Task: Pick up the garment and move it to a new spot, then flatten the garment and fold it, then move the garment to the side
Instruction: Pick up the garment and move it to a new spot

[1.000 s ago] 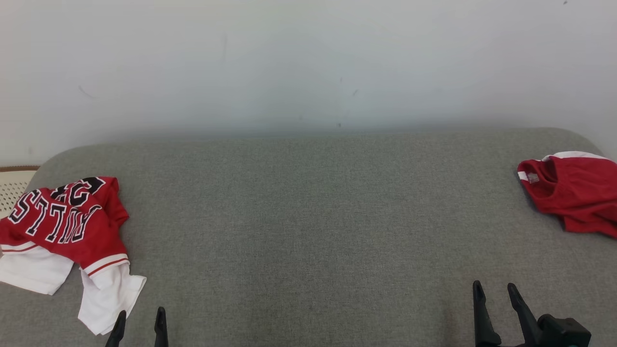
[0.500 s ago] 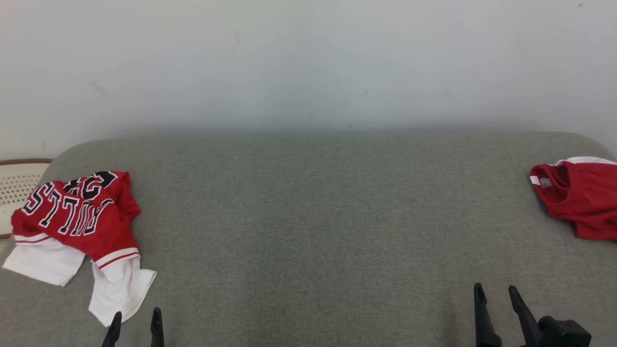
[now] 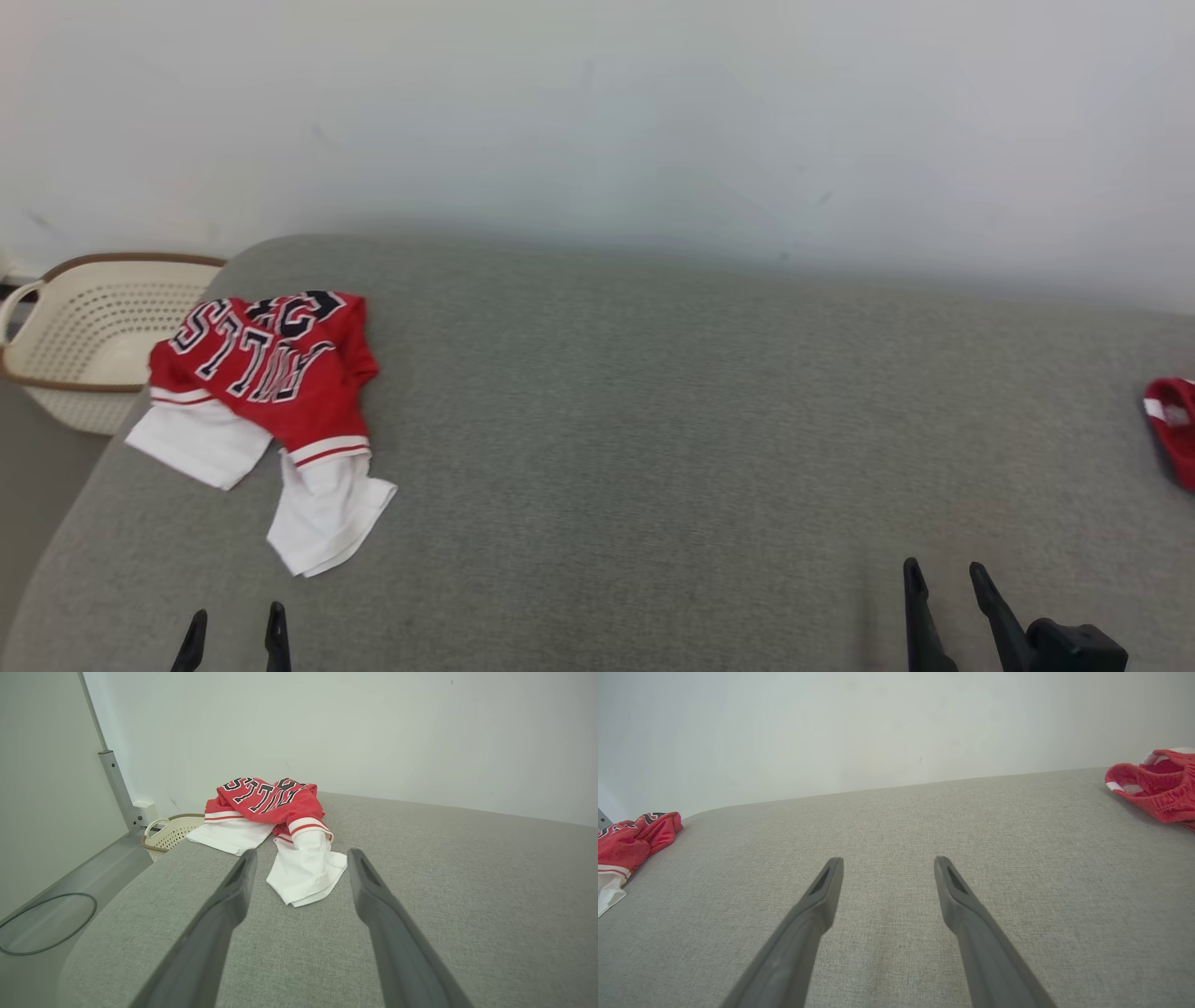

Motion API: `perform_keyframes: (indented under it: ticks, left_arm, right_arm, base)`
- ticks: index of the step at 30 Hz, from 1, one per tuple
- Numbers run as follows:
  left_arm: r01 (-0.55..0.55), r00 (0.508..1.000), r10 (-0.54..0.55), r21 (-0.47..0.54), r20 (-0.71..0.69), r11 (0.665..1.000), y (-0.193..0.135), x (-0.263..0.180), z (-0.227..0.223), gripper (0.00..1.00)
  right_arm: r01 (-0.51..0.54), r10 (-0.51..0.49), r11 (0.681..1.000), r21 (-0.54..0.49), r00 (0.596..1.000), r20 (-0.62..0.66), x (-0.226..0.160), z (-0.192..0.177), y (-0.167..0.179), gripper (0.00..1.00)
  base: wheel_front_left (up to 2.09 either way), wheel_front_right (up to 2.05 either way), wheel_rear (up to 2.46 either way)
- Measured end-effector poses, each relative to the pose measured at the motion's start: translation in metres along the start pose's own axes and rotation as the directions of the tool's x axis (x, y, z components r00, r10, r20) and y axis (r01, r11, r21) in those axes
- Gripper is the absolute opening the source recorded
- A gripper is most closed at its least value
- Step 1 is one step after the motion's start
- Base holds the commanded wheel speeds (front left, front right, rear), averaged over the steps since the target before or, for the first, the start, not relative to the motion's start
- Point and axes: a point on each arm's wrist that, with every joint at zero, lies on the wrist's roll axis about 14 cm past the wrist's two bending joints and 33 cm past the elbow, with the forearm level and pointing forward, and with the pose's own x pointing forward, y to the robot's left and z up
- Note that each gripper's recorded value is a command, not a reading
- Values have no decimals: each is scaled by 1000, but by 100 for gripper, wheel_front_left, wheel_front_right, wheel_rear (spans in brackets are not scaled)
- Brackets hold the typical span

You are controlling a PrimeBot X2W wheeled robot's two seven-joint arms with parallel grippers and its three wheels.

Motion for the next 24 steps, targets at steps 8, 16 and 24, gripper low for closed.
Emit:
perform_keyframes:
  ticks: [8,16,24]
  left_arm:
    - [-135,991,135,45,0,990,46,-22,3,100]
    - [-238,971,238,64,1,969,78,-47,8,100]
    - [-296,955,297,71,5,952,96,-66,12,100]
  right_arm:
    - [-125,126,992,15,992,-15,19,-6,41,100]
    - [-232,233,972,19,972,-19,33,-8,77,100]
    - [-300,301,954,23,953,-21,39,-10,102,100]
  base:
    - [0,0,0]
    - [0,0,0]
    - [0,0,0]
